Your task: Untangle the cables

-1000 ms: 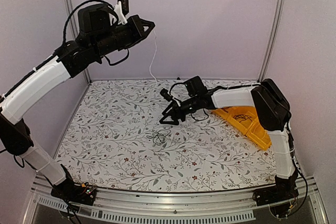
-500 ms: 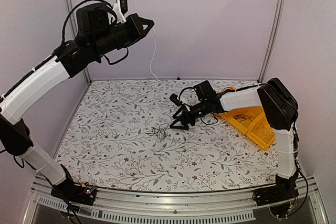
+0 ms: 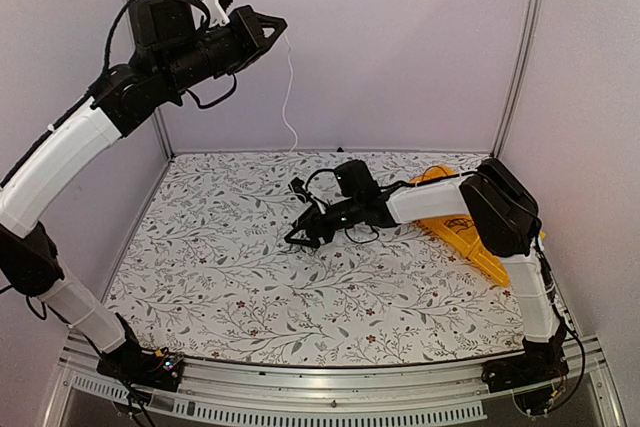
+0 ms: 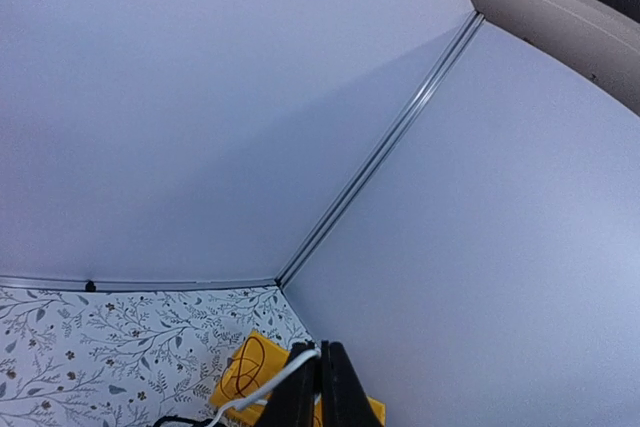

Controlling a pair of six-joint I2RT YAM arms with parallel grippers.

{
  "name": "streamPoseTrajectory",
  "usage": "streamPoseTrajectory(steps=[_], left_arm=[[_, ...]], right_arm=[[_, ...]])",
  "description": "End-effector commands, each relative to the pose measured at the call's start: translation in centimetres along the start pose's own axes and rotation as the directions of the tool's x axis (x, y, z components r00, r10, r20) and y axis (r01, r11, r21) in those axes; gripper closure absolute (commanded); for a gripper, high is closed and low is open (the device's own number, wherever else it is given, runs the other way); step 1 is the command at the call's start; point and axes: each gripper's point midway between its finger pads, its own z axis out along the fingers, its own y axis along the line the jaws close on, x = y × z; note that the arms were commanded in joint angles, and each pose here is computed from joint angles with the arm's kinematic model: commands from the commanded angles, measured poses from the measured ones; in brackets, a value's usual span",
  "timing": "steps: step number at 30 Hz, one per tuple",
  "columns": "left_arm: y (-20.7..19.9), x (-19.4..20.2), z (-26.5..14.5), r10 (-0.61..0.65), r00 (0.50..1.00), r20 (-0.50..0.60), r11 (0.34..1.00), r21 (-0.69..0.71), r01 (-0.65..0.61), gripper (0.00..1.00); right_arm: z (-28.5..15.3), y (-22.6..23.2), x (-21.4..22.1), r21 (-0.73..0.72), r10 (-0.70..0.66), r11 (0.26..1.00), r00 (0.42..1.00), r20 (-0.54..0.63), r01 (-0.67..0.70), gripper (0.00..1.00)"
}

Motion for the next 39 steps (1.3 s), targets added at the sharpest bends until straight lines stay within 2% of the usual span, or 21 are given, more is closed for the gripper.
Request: streamPoseTrajectory(steps=[1,5,8,9,11,12,15,18,20,24,29,34,39], left_arm=[[-1.4,-1.0,-0.4,0.001,1.0,0.005,1.0,0.018,-0.001,1.0],[-3.4,-3.6,-1.3,0.006,0.999,0.054,0.999,0.053,-0.009,1.0],[-6.7,-7.9,-2.9,0.033,0.986,0.165,0.992,0.114,-0.052,1.0],[-8.6,-9.7,-3.9,0.056,0.973,0.226,0.987,0.135,-0.088,1.0],[-13.2,-13.8,-7.1,0.147,0.903,0.403,0.961,0.158,-0.227,1.0],[-15.3,-16.0,-9.3,0.138,0.861,0.49,0.952,0.175,-0.252,1.0],[-16.2,-18.0,-11.2,0.07,0.818,0.571,0.957,0.192,-0.216,1.0],[-15.6,-17.5,-10.9,0.07,0.813,0.578,0.963,0.175,-0.207,1.0],[-14.7,-16.2,-9.9,0.117,0.823,0.555,0.966,0.129,-0.224,1.0],[-12.0,-13.0,-7.8,0.211,0.847,0.487,0.968,0.016,-0.25,1.0],[-8.8,-8.3,-6.4,0.26,0.886,0.385,0.963,-0.034,-0.268,1.0],[-5.5,-4.6,-6.5,0.242,0.916,0.32,0.97,-0.06,-0.235,1.0],[-1.1,-0.7,-7.0,0.172,0.948,0.267,0.984,-0.098,-0.15,1.0]], right_arm=[[2.8,-1.4,2.6,0.061,0.139,0.989,0.99,-0.021,-0.138,0.4],[4.0,-2.6,4.7,0.098,0.201,0.976,0.979,-0.041,-0.196,0.58],[4.2,-3.1,6.5,0.129,0.227,0.968,0.971,-0.069,-0.217,0.67],[4.2,-3.2,7.1,0.136,0.232,0.966,0.97,-0.08,-0.22,0.7],[3.9,-3.2,8.3,0.146,0.243,0.963,0.965,-0.103,-0.227,0.73],[3.8,-3.2,8.8,0.15,0.248,0.961,0.962,-0.113,-0.23,0.73],[3.0,-3.4,9.9,0.168,0.265,0.956,0.955,-0.13,-0.243,0.73],[2.1,-3.7,9.8,0.17,0.267,0.955,0.955,-0.128,-0.244,0.74],[1.4,-3.8,9.0,0.159,0.253,0.959,0.96,-0.121,-0.233,0.72],[-0.4,-3.2,5.8,0.105,0.16,0.983,0.982,-0.104,-0.15,0.58],[-4.6,-2.3,0.9,0.089,0.037,0.996,0.996,-0.081,-0.03,0.43],[-9.1,-1.1,-2.1,0.116,-0.07,0.99,0.995,-0.072,0.078,0.36],[-11.6,0.4,-2.9,0.131,-0.123,0.982,0.989,-0.084,0.133,0.34]])
